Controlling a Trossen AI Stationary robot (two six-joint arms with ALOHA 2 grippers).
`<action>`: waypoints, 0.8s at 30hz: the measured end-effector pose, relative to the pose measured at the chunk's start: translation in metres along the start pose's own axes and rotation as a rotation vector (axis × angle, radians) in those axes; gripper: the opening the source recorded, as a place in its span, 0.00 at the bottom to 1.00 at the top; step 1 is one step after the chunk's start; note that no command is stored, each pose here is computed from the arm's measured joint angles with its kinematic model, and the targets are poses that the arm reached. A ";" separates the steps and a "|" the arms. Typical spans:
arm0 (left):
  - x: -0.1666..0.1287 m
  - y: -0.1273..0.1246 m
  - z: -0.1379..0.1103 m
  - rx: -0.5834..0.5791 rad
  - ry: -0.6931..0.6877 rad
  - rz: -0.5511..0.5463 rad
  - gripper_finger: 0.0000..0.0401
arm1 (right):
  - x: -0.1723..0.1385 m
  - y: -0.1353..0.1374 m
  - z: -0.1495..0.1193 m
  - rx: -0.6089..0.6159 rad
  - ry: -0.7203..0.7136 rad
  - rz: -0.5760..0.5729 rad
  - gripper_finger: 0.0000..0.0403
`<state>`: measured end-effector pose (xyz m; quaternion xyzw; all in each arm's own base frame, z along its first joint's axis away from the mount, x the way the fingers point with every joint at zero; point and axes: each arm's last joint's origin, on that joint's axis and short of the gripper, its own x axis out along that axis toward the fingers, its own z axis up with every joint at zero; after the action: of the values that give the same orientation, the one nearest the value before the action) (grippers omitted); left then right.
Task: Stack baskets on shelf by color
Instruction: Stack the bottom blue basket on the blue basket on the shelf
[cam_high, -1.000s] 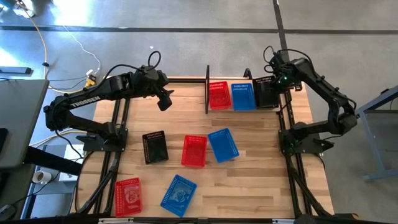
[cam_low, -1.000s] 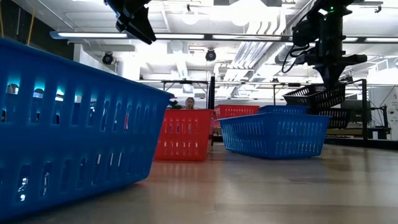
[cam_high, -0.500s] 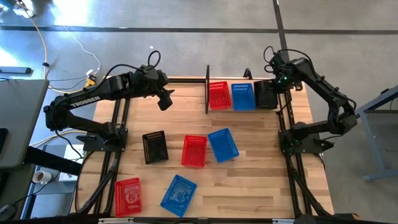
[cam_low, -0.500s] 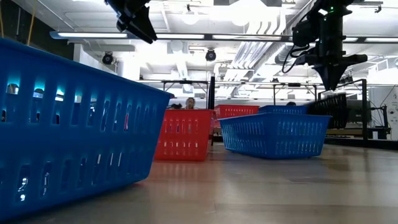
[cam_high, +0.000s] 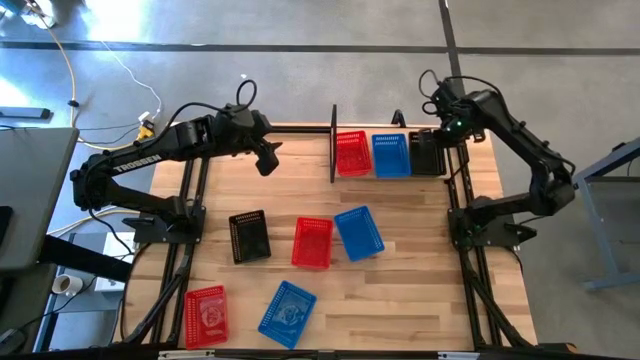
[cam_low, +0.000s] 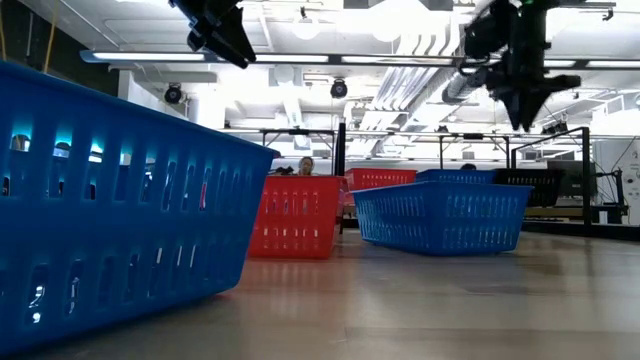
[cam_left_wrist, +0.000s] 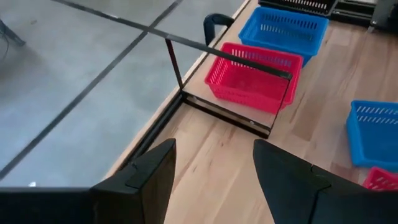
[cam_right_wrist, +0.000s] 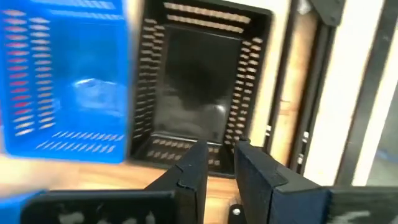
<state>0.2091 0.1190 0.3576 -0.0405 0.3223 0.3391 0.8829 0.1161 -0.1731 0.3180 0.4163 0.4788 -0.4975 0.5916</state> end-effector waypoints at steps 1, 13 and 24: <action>0.000 0.000 -0.001 -0.006 0.008 -0.007 0.51 | -0.003 0.004 -0.001 -0.021 -0.008 0.009 0.16; -0.005 -0.019 -0.011 -0.032 0.117 -0.206 0.51 | -0.024 0.049 -0.043 -0.140 -0.067 0.078 0.16; -0.033 -0.079 -0.031 0.223 0.204 -0.413 0.51 | -0.031 0.078 -0.075 -0.172 -0.059 0.143 0.16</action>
<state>0.2231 0.0310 0.3410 -0.0417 0.4301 0.1082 0.8953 0.1802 -0.0826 0.3348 0.3822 0.4710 -0.4230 0.6731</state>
